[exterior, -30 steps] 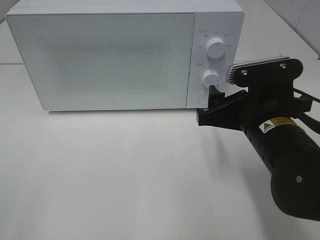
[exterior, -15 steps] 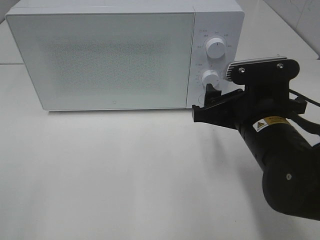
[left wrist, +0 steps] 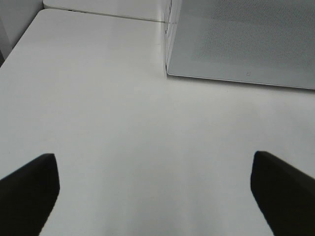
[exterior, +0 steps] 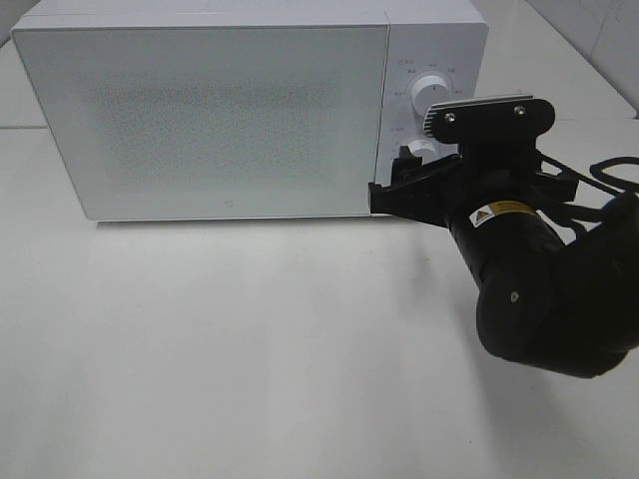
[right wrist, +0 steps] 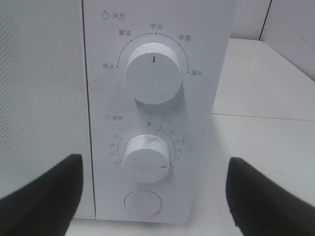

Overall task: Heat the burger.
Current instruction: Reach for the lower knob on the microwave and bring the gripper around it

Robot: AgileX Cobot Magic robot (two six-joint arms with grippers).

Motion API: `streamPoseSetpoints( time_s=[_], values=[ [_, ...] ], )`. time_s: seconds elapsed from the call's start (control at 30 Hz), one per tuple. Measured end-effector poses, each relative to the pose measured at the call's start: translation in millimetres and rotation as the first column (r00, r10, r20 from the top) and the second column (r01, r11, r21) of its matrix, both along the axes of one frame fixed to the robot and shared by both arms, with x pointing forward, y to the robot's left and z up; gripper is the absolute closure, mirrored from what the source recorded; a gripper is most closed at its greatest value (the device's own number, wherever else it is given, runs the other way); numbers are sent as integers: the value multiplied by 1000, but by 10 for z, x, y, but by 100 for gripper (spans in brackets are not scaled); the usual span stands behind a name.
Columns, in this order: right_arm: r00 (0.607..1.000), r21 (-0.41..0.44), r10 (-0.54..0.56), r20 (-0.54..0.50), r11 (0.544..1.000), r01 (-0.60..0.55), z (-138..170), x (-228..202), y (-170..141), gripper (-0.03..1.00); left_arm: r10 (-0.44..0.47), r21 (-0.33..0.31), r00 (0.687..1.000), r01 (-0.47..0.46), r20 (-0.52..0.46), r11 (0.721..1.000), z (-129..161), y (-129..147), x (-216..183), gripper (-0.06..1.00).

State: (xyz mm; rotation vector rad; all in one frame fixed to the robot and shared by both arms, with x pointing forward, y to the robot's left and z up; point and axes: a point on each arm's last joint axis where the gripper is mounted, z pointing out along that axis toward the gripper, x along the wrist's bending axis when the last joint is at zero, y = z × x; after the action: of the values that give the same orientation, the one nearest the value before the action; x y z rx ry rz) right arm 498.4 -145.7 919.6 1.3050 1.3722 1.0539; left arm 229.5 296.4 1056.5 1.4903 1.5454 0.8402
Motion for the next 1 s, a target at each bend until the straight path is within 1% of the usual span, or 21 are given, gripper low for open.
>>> streamPoseSetpoints(
  time_s=[0.2, 0.23, 0.7, 0.83, 0.9, 1.0],
  values=[
    [1000, 5, -10, -20, 1000, 10, -71, 155, -2, 20, 0, 0, 1000, 0, 0, 1000, 0, 0, 0, -3],
    [999, 17, -8, -32, 1000, 8, -102, 211, 3, 20, 0, 0, 1000, 0, 0, 1000, 0, 0, 0, -3],
    [998, 45, -38, -46, 998, 40, -229, 566, -2, 20, 0, 0, 1000, 0, 0, 1000, 0, 0, 0, -3],
    [998, 44, -41, -39, 998, 43, -247, 637, -2, 20, 0, 0, 1000, 0, 0, 1000, 0, 0, 0, -3],
    [998, 33, -27, -57, 999, 29, -319, 655, 23, 20, 0, 0, 1000, 0, 0, 1000, 0, 0, 0, -3],
    [998, 29, -22, -61, 999, 24, -343, 667, 36, 20, 0, 0, 1000, 0, 0, 1000, 0, 0, 0, -3]
  ],
)
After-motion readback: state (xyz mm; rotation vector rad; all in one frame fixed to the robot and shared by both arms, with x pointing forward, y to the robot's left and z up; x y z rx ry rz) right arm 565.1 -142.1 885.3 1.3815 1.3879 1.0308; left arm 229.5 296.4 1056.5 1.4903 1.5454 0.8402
